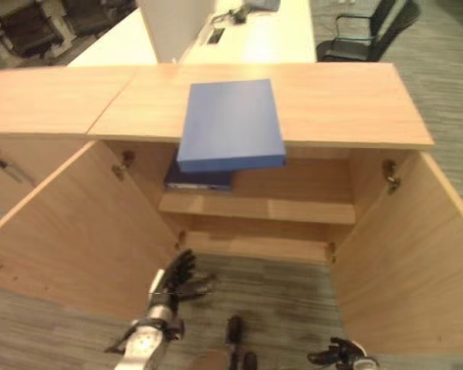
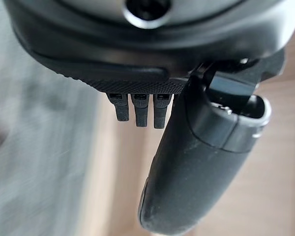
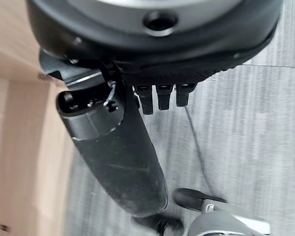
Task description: Put the empty folder in the office cabinet
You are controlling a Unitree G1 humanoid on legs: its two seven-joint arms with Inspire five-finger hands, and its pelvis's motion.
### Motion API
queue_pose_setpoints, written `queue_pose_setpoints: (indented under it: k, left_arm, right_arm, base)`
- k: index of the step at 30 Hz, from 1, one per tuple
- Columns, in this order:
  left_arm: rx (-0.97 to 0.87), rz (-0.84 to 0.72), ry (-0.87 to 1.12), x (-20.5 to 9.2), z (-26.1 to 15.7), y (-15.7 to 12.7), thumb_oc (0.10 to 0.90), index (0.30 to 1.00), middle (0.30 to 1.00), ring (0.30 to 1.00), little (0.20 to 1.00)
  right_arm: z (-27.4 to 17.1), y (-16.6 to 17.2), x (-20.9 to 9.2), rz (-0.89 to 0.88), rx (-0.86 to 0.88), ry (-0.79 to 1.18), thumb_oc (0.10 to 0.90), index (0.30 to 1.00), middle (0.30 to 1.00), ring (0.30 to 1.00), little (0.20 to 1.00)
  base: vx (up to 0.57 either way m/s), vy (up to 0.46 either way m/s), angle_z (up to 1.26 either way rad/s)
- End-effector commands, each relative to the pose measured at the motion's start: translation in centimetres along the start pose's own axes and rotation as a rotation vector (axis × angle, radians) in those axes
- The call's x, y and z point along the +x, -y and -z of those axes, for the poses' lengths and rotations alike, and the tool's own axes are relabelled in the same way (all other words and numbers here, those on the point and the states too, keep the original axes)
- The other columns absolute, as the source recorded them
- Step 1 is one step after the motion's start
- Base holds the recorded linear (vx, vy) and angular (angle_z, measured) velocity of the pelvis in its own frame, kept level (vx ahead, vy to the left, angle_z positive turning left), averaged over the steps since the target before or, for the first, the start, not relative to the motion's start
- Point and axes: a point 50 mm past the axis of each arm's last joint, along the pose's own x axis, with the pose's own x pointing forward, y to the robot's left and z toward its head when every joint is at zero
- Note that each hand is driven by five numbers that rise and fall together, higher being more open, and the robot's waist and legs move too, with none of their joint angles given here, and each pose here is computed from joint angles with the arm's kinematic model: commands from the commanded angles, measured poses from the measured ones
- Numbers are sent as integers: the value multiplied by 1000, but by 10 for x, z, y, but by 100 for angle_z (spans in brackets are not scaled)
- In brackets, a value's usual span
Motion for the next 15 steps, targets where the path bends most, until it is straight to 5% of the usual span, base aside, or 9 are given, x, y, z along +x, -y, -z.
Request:
queue_pose_setpoints:
  k: [1,3,6,10,15]
  left_arm:
    - [187,-156,559,1,-107,-19,800,900,900,900,900]
    - [402,-412,761,-6,-142,-38,800,900,900,900,900]
    - [470,-608,950,-11,-177,-43,800,900,900,900,900]
    - [549,-688,1176,-21,-219,-30,800,900,900,900,900]
    - [551,-637,1194,-24,-223,-23,800,900,900,900,900]
  right_arm:
    - [11,-13,-1,10,79,-40,800,900,900,900,900]
    - [18,-22,-2,15,89,-59,800,900,900,900,900]
    - [21,-27,-2,23,65,-80,800,900,900,900,900]
    - [22,-32,-1,18,24,-99,800,900,900,900,900]
    - [28,-29,-2,15,7,-136,800,900,900,900,900]
  base:
    - [86,27,-16]
    - [97,36,72]
    - [52,44,33]
    - [79,54,8]
    - [38,58,-3]
